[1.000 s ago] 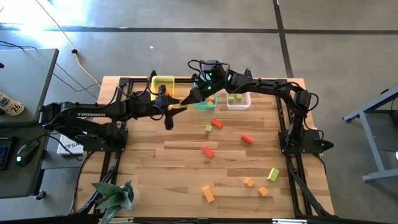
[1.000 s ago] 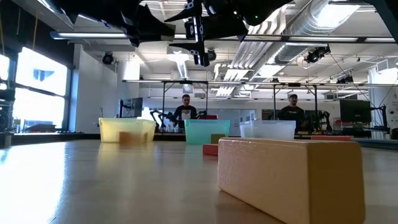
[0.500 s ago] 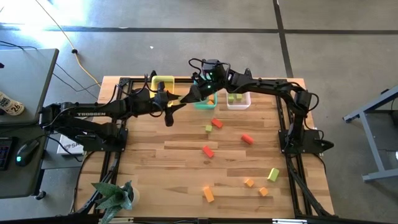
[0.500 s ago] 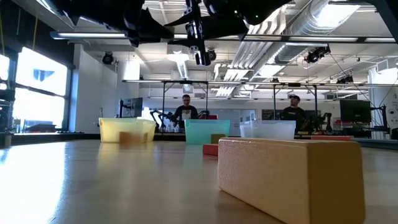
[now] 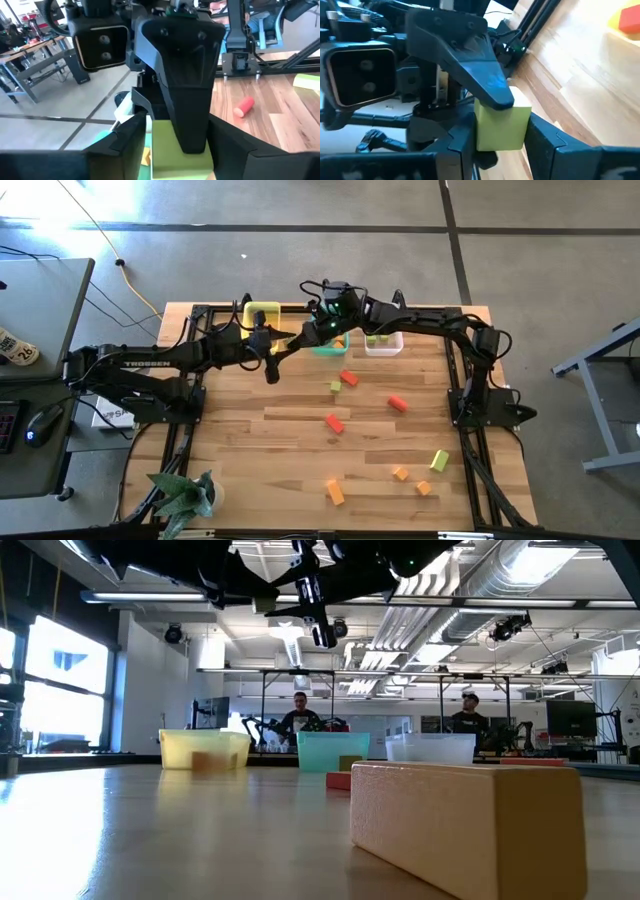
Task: Sort & place blocks by color
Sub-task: Put the green block into the transparent bin
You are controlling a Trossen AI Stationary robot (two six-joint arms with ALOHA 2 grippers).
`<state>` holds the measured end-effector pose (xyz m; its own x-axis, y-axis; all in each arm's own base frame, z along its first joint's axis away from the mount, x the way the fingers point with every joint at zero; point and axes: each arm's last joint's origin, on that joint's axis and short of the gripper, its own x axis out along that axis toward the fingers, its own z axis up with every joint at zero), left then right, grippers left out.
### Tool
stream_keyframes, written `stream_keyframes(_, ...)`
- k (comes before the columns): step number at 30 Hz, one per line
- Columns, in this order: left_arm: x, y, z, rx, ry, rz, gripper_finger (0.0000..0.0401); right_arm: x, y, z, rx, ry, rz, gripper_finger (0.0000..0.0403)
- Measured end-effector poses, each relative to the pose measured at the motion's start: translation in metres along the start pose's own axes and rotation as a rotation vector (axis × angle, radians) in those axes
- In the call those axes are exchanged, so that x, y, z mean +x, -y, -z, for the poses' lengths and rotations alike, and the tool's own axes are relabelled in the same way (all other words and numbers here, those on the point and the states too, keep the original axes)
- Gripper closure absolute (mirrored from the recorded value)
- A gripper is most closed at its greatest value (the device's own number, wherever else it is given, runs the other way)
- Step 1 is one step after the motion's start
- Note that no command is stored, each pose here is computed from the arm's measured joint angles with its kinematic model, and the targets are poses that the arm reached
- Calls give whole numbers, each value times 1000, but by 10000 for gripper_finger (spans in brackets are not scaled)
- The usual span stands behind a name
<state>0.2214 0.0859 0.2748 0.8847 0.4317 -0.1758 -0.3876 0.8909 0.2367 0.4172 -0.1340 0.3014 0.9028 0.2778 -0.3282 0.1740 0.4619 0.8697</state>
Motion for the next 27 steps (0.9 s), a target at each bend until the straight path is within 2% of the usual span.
stream_keyframes(7, 0, 0, 1, 3, -6, 9, 176, -4, 12, -1, -9, 13, 104, 289)
stream_keyframes(13, 1, -4, 2, 35, -22, -31, 168, -23, 38, -8, -22, -15, 281, 289)
stream_keyframes(17, 1, -9, 4, 32, -32, -66, 171, -40, 58, -13, -35, -32, 426, 289)
stream_keyframes(21, 1, -14, 5, 29, -55, -147, 171, -60, 78, -14, -39, -69, 622, 289)
stream_keyframes(27, 0, -24, 8, -53, -78, -233, 171, -91, 101, -13, -58, -147, 921, 289)
